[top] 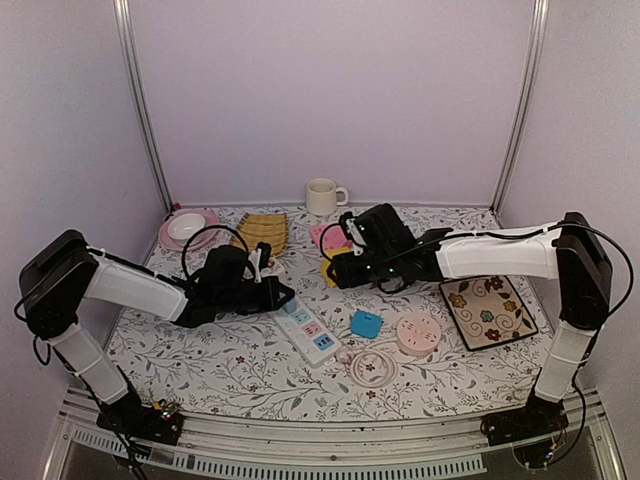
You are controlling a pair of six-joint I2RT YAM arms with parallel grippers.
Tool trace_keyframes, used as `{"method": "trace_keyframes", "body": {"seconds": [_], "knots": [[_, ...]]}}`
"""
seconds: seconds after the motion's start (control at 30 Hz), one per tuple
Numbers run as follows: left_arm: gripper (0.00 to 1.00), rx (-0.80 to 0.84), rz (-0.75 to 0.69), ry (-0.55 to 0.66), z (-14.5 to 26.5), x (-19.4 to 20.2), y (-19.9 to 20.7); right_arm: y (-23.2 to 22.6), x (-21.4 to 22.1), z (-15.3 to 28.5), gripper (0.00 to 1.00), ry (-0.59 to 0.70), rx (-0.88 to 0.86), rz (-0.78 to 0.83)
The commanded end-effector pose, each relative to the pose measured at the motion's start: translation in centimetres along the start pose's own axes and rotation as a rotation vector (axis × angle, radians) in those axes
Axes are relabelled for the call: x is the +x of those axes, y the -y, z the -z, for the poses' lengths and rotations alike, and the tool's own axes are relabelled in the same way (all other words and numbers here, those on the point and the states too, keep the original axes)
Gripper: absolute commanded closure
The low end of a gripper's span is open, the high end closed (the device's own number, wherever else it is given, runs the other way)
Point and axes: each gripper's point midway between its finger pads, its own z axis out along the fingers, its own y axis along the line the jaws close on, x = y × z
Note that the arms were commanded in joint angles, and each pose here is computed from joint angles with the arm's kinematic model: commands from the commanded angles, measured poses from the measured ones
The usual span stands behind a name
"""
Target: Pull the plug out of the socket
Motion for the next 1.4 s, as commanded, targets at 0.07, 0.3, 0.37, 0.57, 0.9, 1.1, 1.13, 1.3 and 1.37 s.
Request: {"method": "trace_keyframes", "body": {"seconds": [0.07,0.3,0.37,0.57,0.9,1.1,1.13,1.3,1.37], "knots": [[1.0,0.026,-0.051,-0.042,0.6,0.1,2.1,0.1,-1.5,-1.0,0.67,0.021,-0.22,-0.145],[1.0,0.045,-0.059,-0.006,2.0,-1.2,3.5,1.5,1.5,-2.5,0.64,-0.057,-0.322,-0.265],[1.0,0.049,-0.065,0.009,2.6,-1.6,3.9,1.5,2.5,-3.0,0.64,-0.08,-0.335,-0.288],[1.0,0.044,-0.079,0.044,3.9,-2.7,4.4,1.8,4.0,-4.4,0.64,-0.114,-0.342,-0.321],[1.0,0.027,-0.086,0.046,4.2,-2.6,4.0,3.6,5.8,-4.6,0.38,-0.156,-0.362,-0.398],[1.0,0.021,-0.091,0.051,4.3,-2.8,4.0,4.7,5.7,-3.6,0.18,-0.135,-0.332,-0.407],[1.0,0.017,-0.092,0.054,4.4,-2.9,4.0,5.0,5.7,-3.4,0.16,-0.13,-0.325,-0.41],[1.0,-0.003,-0.099,0.064,4.7,-3.2,3.7,6.6,5.5,-2.0,0.15,-0.093,-0.26,-0.417],[1.0,-0.011,-0.101,0.075,4.8,-3.5,3.6,7.2,5.6,-1.4,0.15,-0.08,-0.227,-0.414]]}}
